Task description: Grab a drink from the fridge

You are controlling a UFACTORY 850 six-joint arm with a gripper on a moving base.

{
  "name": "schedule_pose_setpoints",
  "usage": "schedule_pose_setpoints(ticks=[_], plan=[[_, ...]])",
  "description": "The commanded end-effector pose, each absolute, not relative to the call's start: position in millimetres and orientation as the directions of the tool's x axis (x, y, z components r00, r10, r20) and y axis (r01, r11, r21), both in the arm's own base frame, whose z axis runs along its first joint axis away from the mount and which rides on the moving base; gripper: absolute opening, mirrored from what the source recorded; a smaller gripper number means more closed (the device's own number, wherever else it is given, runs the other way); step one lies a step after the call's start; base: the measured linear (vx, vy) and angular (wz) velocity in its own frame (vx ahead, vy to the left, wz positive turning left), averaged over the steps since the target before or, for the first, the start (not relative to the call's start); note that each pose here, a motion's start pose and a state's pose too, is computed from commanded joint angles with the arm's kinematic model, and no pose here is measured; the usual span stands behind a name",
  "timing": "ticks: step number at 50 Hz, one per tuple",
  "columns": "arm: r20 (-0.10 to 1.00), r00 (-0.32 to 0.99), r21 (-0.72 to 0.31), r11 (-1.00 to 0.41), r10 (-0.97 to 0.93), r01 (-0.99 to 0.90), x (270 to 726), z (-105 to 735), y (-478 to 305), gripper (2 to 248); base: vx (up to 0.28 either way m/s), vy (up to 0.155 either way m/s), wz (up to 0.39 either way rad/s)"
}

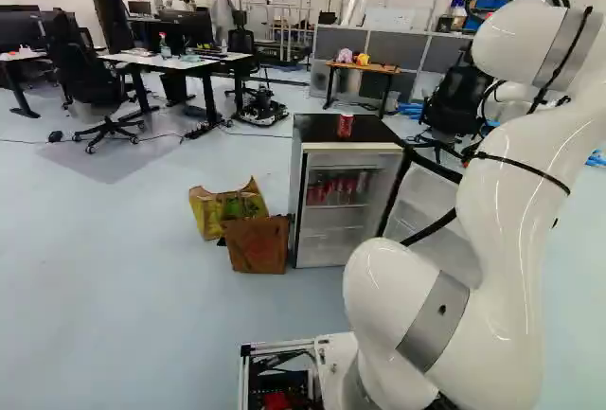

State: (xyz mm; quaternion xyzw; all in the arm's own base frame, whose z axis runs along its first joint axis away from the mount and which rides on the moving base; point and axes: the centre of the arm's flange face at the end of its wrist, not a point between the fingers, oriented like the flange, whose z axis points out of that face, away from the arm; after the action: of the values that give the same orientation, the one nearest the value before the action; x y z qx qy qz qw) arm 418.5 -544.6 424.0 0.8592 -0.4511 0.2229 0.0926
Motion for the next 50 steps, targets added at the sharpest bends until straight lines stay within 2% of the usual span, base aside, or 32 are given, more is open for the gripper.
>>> schedule_pose_setpoints(ticks=[15, 50], plan=[[0.416, 0.508, -0.043, -0.575, -0.754, -0.817, 428, 419, -560, 247, 0.000, 0.000, 0.000], [0.380, 0.518, -0.042, -0.574, -0.766, -0.818, 436, 384, -569, 247, 0.000, 0.000, 0.000]])
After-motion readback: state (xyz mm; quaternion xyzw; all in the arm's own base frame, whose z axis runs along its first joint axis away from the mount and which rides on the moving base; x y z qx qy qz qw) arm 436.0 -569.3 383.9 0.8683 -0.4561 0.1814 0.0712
